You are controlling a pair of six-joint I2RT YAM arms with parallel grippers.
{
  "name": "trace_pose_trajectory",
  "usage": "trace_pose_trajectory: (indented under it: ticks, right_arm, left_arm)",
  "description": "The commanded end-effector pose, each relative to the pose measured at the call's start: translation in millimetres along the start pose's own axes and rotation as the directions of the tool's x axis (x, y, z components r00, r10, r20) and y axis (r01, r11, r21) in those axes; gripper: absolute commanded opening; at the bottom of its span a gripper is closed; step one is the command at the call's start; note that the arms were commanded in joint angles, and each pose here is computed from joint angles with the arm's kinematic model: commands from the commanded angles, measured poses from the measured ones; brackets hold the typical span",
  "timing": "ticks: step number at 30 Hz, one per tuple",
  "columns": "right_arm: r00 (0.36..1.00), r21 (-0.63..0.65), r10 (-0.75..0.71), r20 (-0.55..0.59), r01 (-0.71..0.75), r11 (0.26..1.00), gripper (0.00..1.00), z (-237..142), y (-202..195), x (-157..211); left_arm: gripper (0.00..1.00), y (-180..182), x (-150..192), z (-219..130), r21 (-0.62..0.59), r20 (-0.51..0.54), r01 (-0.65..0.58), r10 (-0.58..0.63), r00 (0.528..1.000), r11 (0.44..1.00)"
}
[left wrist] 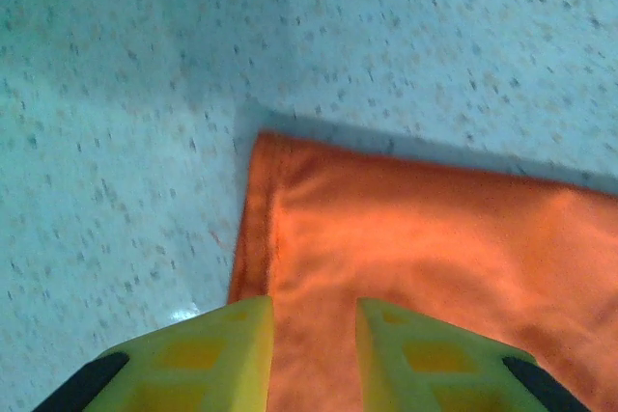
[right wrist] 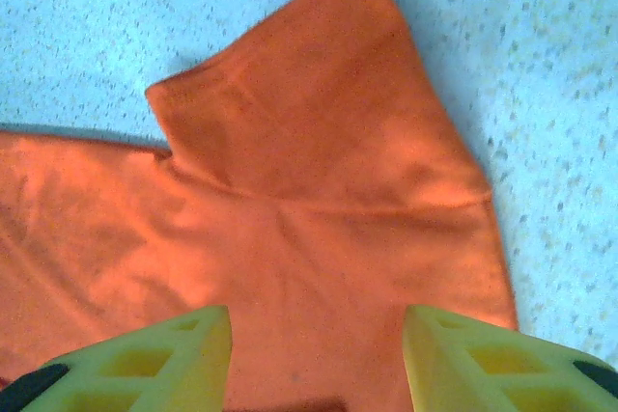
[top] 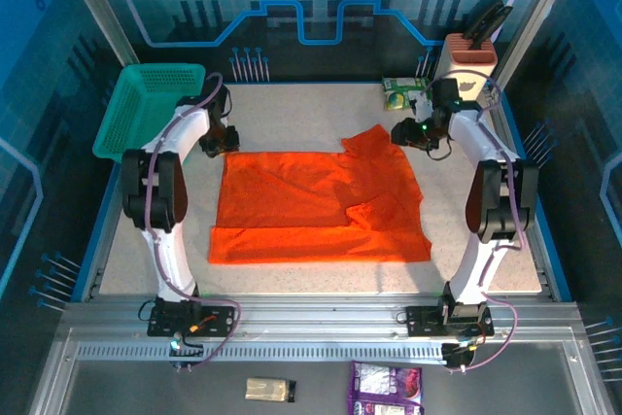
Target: Fold the inside-out t-shirt
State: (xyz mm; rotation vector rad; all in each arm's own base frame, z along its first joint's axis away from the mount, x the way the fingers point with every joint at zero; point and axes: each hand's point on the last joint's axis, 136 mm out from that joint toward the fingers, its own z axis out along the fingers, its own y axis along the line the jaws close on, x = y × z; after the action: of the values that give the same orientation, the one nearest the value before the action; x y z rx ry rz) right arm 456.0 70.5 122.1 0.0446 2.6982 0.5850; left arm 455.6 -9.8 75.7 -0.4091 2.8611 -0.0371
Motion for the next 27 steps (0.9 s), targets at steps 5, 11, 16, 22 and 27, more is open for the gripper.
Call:
trace_pose_trajectory:
  ticks: [5,11,16,22,27]
  right_arm:
    - [0.999,0.012,-0.009,-0.046,0.010,1.000,0.52,13,-2,-15]
    - [0.998,0.008,0.005,-0.062,-0.004,1.000,0.52,23,-6,-21]
    - [0.998,0.000,0.011,-0.065,-0.011,1.000,0.52,28,-5,-23]
    - [0.997,-0.019,-0.002,-0.072,0.001,1.000,0.52,43,-2,-28]
    - [0.993,-0.009,-0.087,-0.078,0.087,0.996,0.52,63,-1,-38]
  left_arm:
    - [0.29,21,-2,24,-0.121,-0.110,-0.076,0.062,0.992,0.990]
    - [0.29,27,-8,43,-0.154,-0.147,-0.091,0.068,0.987,0.984]
    - [0.29,26,-6,58,-0.141,-0.182,-0.096,0.069,0.981,0.985]
    - [0.24,27,-3,68,-0.143,-0.203,-0.104,0.074,0.976,0.984]
    - [0.15,28,-2,71,-0.137,-0.208,-0.105,0.075,0.975,0.985]
